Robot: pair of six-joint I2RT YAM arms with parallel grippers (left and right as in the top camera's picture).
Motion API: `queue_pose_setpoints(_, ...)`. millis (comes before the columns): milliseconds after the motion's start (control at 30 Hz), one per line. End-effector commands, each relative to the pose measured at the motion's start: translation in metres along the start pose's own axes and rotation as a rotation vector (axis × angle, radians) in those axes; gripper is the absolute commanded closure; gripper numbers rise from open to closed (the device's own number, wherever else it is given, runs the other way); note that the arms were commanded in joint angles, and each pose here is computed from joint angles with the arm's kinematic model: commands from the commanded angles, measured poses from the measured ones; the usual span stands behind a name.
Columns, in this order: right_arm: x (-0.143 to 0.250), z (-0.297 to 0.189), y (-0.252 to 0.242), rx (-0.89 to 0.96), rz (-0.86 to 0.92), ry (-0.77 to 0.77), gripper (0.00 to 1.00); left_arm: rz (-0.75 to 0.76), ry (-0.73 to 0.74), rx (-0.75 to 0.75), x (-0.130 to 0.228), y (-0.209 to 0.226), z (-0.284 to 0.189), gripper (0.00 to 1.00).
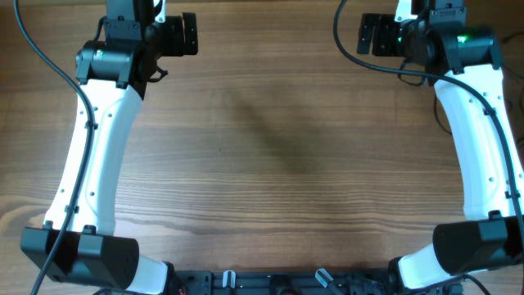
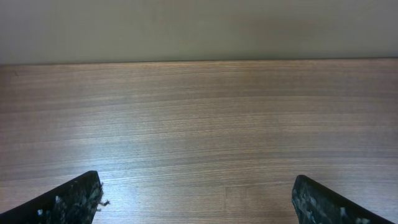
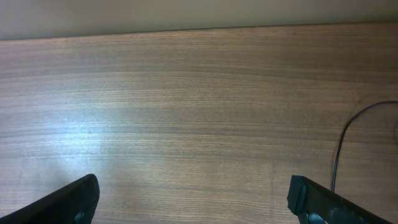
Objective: Untangle cables
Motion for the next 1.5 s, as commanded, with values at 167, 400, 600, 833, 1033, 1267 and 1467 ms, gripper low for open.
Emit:
queue_pose_setpoints(167, -0.003, 0.002, 0.0, 0.011, -0.013, -0.005, 0.0, -0.011, 0.024, 0.011, 0.004, -0.001, 0.004, 0.0)
queue_pose_setpoints(400, -0.003, 0.002, 0.0, 0.011, -0.014, -0.005, 0.0, -0.01, 0.034, 0.011, 0.005, -0.001, 0.004, 0.0)
queue_pose_setpoints(600, -0.003, 0.002, 0.0, 0.011, -0.013, -0.005, 0.0, -0.014, 0.005, 0.064, 0.001, -0.004, -0.008, 0.0)
queue_pose_setpoints(833, -0.003, 0.002, 0.0, 0.011, -0.013, -0.005, 0.0, -0.019, -0.079, 0.07, -0.008, 0.0, -0.045, 0.0)
queue_pose_setpoints(1033, -0.003, 0.002, 0.0, 0.011, -0.013, -0.005, 0.0, -0.024, -0.144, 0.07, -0.005, 0.003, -0.077, 0.0)
queue_pose_setpoints(1267, -0.003, 0.002, 0.0, 0.011, -0.013, -0.005, 0.0, -0.032, -0.248, 0.069, 0.028, 0.006, -0.101, 0.0)
queue_pose_setpoints(1467, -0.003, 0.002, 0.0, 0.011, -0.013, -0.005, 0.0, -0.119, -0.362, 0.064, 0.075, 0.01, -0.112, 0.0)
Point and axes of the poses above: each gripper's point midway between its finger pads, its own z axis out along the fingers, its own y axis along the line the jaws close on, x = y × z, the point moved 9 cm from there along -z, back along the fingers, and after that the axes turned 3 degrees about z, right-handed, at the moved point
